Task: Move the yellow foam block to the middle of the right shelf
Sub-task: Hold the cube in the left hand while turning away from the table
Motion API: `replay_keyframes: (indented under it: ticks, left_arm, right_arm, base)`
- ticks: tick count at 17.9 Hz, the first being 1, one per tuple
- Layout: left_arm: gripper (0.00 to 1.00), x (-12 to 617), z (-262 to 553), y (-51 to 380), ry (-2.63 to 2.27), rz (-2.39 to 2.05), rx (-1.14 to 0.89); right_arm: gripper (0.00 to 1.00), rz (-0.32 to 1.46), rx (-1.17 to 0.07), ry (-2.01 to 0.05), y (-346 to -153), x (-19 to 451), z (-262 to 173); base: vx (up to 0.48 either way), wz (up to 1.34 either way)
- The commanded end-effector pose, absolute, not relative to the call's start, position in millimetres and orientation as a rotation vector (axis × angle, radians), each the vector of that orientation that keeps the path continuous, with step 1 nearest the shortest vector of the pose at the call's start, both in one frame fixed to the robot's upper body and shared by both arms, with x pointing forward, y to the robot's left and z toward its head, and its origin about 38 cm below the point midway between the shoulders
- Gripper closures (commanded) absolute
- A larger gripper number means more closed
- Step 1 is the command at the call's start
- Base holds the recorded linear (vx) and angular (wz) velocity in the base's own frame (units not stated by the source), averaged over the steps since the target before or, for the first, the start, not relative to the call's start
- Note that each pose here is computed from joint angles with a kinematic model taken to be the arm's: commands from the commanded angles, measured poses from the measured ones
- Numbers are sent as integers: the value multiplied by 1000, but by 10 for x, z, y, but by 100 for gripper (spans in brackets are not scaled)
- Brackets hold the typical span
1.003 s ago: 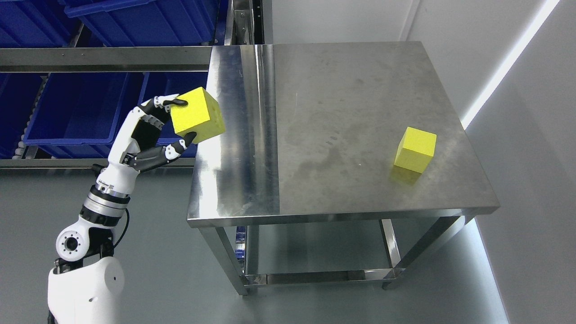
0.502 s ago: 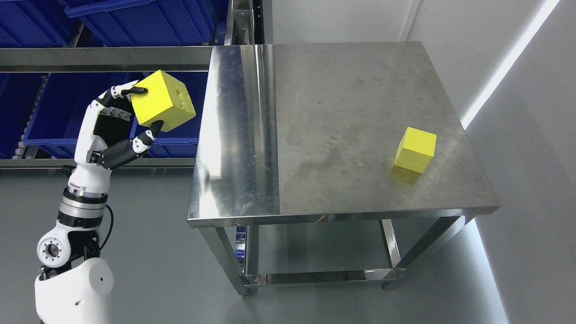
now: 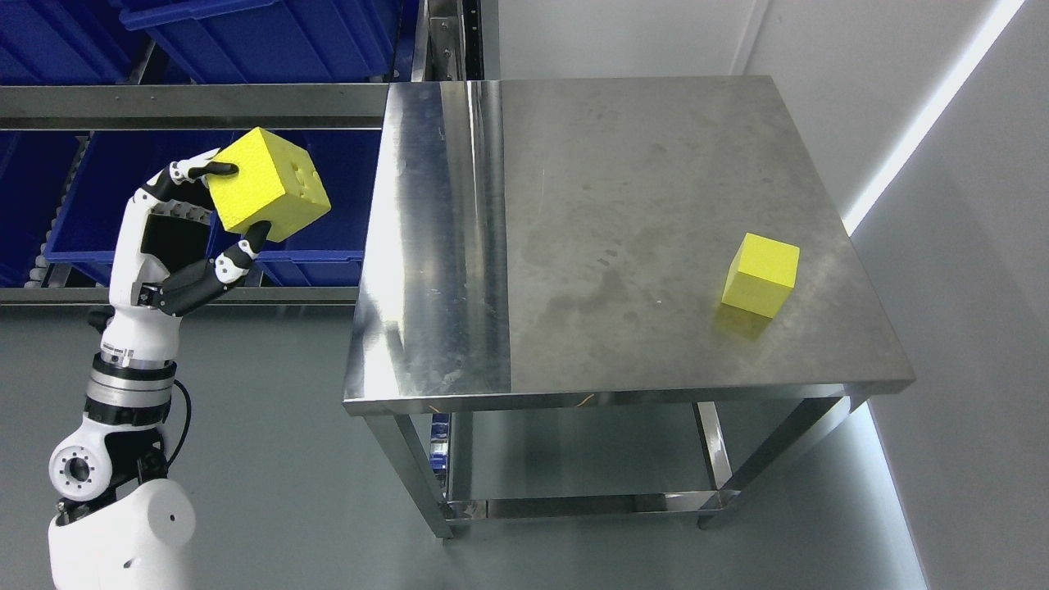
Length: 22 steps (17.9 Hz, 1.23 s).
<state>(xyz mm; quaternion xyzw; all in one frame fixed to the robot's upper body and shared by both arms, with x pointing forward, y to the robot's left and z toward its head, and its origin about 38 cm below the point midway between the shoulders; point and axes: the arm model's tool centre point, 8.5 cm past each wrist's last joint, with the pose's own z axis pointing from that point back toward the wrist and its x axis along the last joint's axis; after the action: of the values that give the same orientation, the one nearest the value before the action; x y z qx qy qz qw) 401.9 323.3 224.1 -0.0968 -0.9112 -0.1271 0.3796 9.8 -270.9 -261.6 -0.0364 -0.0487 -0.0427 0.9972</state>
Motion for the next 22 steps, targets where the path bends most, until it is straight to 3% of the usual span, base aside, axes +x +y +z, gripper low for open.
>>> replay_keyframes:
  ticks: [1,15,22]
  left_arm:
    - [87,3942,2269,3377,-2336,-320,-199]
    - [87,3883,2233,3528,-2330,-278,-161]
    - [87,3851,2192,3574,-2320,-267,-149]
  right_arm:
    - [0,-85,-91,-121,-2827,171,-2605]
    - [0,-85,-91,-124,-2828,182,-2605]
    - [0,-85,-91,-123,-2828,173,-2605]
  base:
    - [18,59]
    - [-18,53]
    - [-24,545]
